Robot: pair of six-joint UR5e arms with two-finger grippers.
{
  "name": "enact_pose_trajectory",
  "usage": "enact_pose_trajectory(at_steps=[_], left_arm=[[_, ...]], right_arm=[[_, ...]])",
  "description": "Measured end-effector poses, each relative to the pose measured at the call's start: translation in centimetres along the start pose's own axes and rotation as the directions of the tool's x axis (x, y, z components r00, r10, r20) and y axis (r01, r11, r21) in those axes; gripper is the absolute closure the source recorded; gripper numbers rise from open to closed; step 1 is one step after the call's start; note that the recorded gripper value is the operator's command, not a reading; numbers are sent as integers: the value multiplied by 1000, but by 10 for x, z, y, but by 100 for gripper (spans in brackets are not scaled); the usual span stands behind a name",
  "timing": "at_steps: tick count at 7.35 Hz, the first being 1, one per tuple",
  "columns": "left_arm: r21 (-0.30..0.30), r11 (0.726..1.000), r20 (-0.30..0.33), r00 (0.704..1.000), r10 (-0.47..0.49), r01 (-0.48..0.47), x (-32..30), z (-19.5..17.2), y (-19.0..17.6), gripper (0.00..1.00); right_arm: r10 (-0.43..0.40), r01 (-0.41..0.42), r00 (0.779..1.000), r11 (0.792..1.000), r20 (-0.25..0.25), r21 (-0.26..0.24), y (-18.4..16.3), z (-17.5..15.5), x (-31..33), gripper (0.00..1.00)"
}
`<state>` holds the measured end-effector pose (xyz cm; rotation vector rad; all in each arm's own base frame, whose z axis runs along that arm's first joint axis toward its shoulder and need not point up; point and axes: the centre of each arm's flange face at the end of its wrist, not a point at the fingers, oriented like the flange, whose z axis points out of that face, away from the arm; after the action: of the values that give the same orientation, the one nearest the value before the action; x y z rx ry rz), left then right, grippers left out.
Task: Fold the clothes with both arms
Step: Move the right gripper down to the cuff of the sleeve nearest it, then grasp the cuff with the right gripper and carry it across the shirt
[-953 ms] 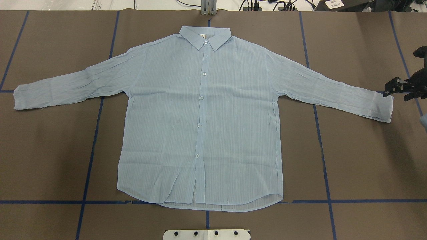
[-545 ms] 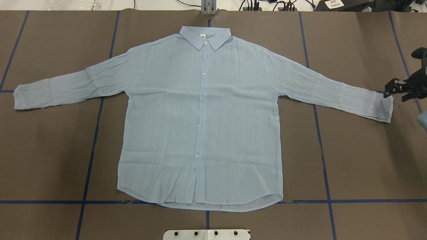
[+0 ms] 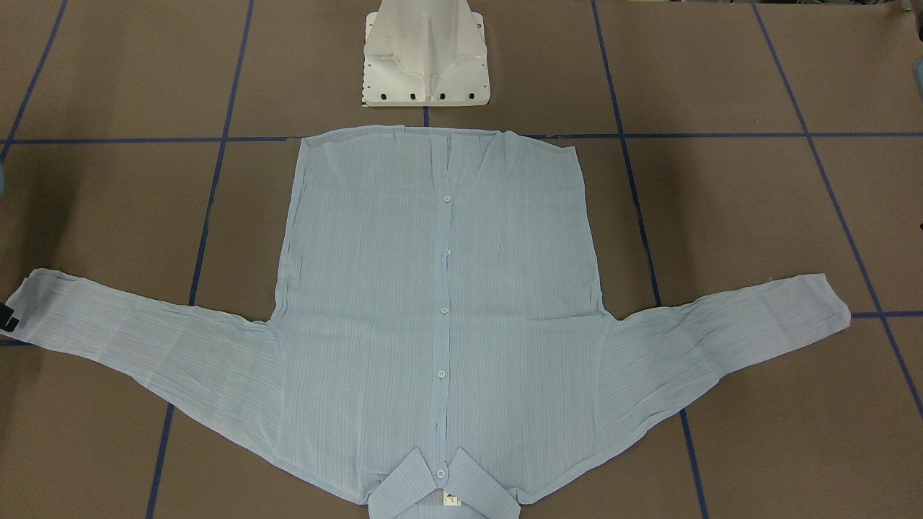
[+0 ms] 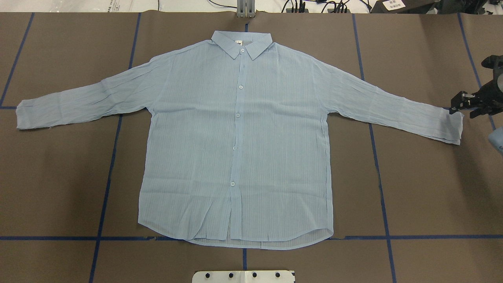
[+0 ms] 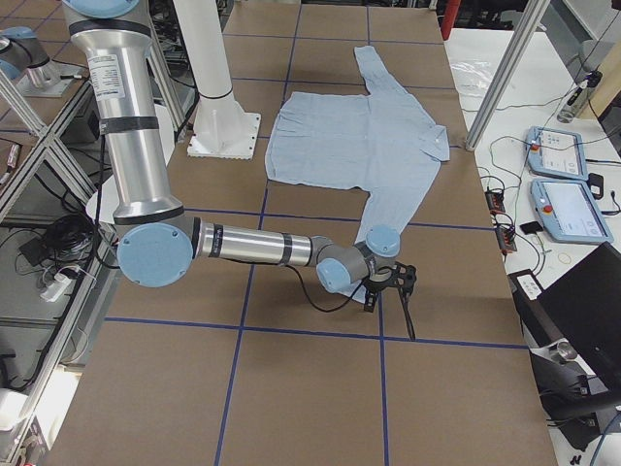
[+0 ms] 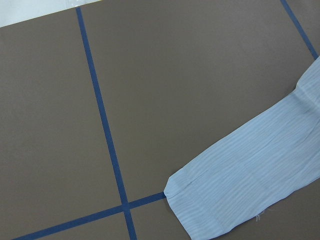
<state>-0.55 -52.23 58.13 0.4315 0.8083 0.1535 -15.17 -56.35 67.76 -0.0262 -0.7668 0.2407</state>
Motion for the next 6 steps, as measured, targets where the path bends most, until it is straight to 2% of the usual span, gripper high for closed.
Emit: enact_pose_trajectory(at_steps=[2, 3, 4, 5, 6], left_arm=[[-1, 1000, 0, 1000, -9, 9, 0, 0, 0, 0], [-1, 1000, 0, 1000, -11, 11, 0, 0, 0, 0], [-1, 1000, 0, 1000, -12, 12, 0, 0, 0, 0], [-1, 1000, 0, 1000, -13, 13, 0, 0, 0, 0], [-1, 1000, 0, 1000, -13, 13, 0, 0, 0, 0]], right_arm=[[-3, 3, 1000, 1000, 2, -3, -2, 2, -4, 30], [-4, 4, 1000, 1000, 2, -6, -1, 3, -4, 34], [-4, 4, 1000, 1000, 0, -8, -1, 5, -4, 57], [-2, 2, 1000, 1000, -2, -11, -1, 6, -2, 95], [0, 0, 1000, 1000, -4, -13, 0, 7, -1, 100]])
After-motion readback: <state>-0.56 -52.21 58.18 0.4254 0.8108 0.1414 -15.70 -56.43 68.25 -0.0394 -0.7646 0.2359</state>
